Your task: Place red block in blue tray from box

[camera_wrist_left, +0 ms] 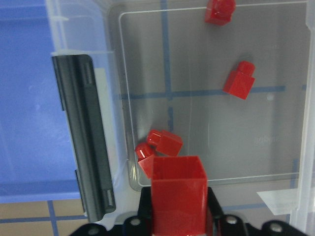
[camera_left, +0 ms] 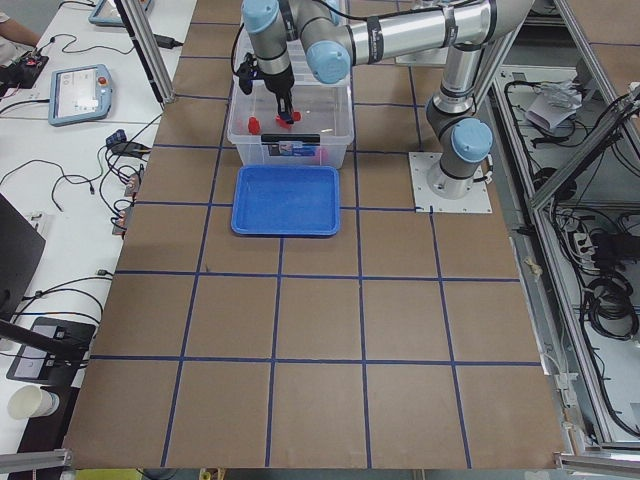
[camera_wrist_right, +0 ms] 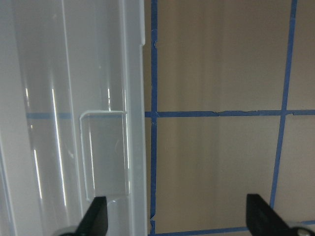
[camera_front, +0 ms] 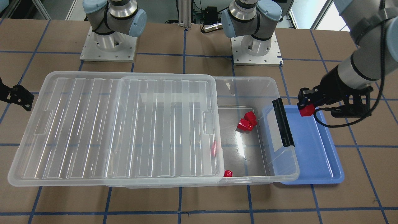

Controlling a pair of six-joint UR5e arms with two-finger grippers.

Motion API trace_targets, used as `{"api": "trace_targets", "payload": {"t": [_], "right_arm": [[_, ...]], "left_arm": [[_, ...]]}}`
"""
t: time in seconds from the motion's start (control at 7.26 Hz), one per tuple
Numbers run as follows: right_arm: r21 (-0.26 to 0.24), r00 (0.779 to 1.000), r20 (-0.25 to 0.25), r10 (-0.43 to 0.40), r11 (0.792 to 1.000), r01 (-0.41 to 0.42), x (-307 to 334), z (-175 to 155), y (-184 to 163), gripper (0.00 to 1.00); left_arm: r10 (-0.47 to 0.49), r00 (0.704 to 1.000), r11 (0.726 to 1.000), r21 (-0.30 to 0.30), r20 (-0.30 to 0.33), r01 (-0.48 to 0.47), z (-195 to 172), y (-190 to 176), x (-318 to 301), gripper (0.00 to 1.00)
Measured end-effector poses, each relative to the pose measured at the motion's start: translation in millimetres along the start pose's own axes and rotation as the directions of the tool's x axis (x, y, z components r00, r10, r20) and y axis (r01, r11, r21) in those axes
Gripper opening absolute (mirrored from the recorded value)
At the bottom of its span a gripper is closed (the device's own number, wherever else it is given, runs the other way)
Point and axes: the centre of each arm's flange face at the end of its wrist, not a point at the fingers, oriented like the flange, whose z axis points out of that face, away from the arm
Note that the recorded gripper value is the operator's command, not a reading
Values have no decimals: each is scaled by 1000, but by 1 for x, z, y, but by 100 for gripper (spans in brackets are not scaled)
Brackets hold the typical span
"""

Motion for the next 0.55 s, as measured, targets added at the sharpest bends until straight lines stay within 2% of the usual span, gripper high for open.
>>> {"api": "trace_targets", "payload": {"t": [0.28, 0.55], "right_arm": [[-22, 999, 12, 30, 999, -30, 27, 15, 0, 100], [-45, 1000, 30, 7, 999, -6, 61, 31, 2, 100]], "left_arm": [[54, 999, 998, 32, -4, -54, 65, -12, -61, 0], [85, 996, 994, 72, 18, -86, 140, -9, -85, 0]]}}
